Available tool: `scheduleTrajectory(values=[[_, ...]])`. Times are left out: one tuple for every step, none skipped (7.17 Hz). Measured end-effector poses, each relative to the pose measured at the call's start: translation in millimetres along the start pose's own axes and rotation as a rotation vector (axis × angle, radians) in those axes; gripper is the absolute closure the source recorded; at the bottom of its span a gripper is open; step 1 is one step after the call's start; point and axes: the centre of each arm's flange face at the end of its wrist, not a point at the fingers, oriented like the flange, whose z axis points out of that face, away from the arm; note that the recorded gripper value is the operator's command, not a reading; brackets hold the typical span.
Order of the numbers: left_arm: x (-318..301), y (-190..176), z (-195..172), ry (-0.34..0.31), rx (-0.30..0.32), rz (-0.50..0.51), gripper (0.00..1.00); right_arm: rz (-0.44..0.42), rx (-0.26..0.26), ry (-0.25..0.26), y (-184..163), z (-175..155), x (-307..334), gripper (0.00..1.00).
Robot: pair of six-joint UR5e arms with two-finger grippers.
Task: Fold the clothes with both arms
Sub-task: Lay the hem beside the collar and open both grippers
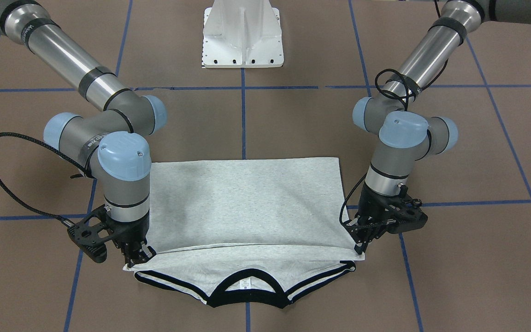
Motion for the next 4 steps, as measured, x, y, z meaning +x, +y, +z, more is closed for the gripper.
scheduleTrajectory(values=[[-0.5,-0.3,0.9,-0.001,0.001,0.0,0.93,0.002,0.0,-0.011,-2.5,3.3,0.2,0.86],[-0.7,-0.8,1.1,0.0,0.001,0.0,0.65,0.004,0.0,-0.018,-5.0,5.6,0.4,0.38],[-0.5,-0.9,1.1,0.0,0.002,0.0,0.5,0.007,-0.001,-0.023,-7.0,5.0,-1.2,0.3],[-1.1,-1.7,1.1,0.0,0.003,-0.001,0.45,0.01,-0.002,-0.032,-9.9,1.5,-4.5,0.29]])
